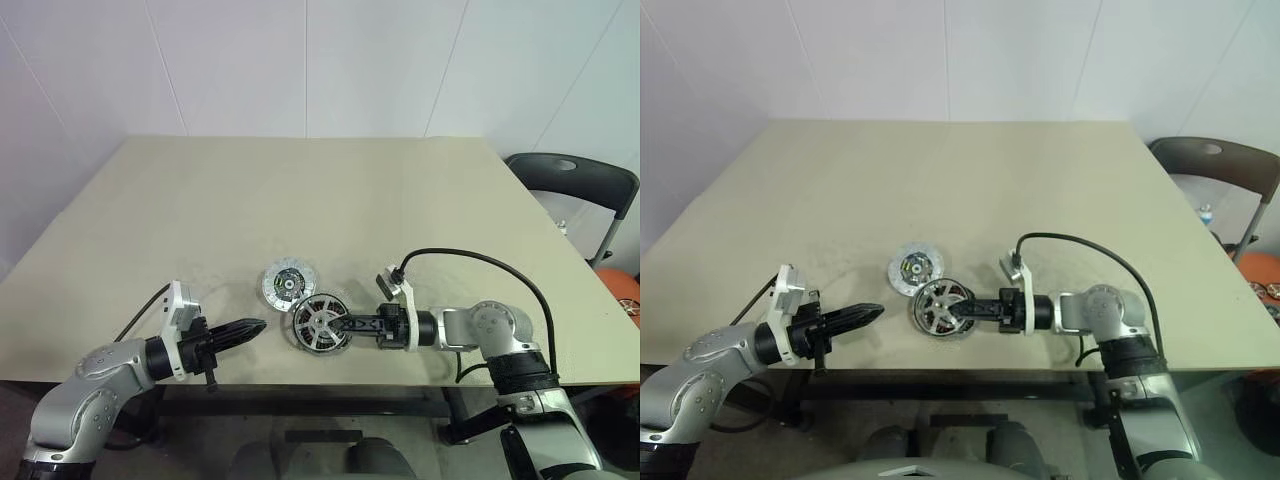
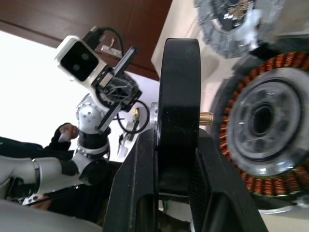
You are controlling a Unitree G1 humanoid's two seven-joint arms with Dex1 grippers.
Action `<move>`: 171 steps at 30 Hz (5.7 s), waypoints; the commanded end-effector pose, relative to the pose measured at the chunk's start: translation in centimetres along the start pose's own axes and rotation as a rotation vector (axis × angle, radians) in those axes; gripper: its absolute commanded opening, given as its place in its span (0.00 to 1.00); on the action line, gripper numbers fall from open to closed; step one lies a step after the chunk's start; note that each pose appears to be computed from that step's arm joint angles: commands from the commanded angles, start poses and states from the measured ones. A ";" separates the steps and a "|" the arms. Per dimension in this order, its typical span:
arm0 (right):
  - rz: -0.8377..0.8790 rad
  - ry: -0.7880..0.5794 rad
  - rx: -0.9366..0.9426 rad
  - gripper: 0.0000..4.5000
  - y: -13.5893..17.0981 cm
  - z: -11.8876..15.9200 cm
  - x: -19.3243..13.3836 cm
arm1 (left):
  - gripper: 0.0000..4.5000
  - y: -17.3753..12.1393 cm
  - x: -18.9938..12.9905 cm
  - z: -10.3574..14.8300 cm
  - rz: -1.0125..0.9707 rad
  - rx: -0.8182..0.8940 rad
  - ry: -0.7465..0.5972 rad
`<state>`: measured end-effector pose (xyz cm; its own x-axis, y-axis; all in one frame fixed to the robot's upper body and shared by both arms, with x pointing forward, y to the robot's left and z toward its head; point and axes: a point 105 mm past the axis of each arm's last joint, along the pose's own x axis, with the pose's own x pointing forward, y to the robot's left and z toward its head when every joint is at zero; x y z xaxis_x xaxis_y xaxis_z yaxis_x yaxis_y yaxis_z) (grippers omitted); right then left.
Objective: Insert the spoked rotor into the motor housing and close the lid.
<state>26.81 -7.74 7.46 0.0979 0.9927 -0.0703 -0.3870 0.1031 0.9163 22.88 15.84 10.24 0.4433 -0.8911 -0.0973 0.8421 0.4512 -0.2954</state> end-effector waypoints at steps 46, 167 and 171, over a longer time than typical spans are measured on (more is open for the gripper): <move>0.073 -0.189 0.081 0.09 -0.8 2.2 -0.8 | 0.00 -0.5 1.5 1.1 0.002 0.051 0.022; -0.273 0.202 -0.752 0.02 1.3 2.7 0.2 | 0.00 1.1 1.6 -0.2 0.020 0.094 0.076; -0.348 0.237 -0.783 0.01 -0.4 1.6 0.7 | 0.00 1.3 1.7 0.0 0.016 0.096 0.078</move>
<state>28.40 -7.63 7.43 0.1457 0.8845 -0.4432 -0.8707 0.3273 0.3670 24.50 15.08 8.82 0.4465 -0.8733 -0.1948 0.8473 0.4826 -0.2218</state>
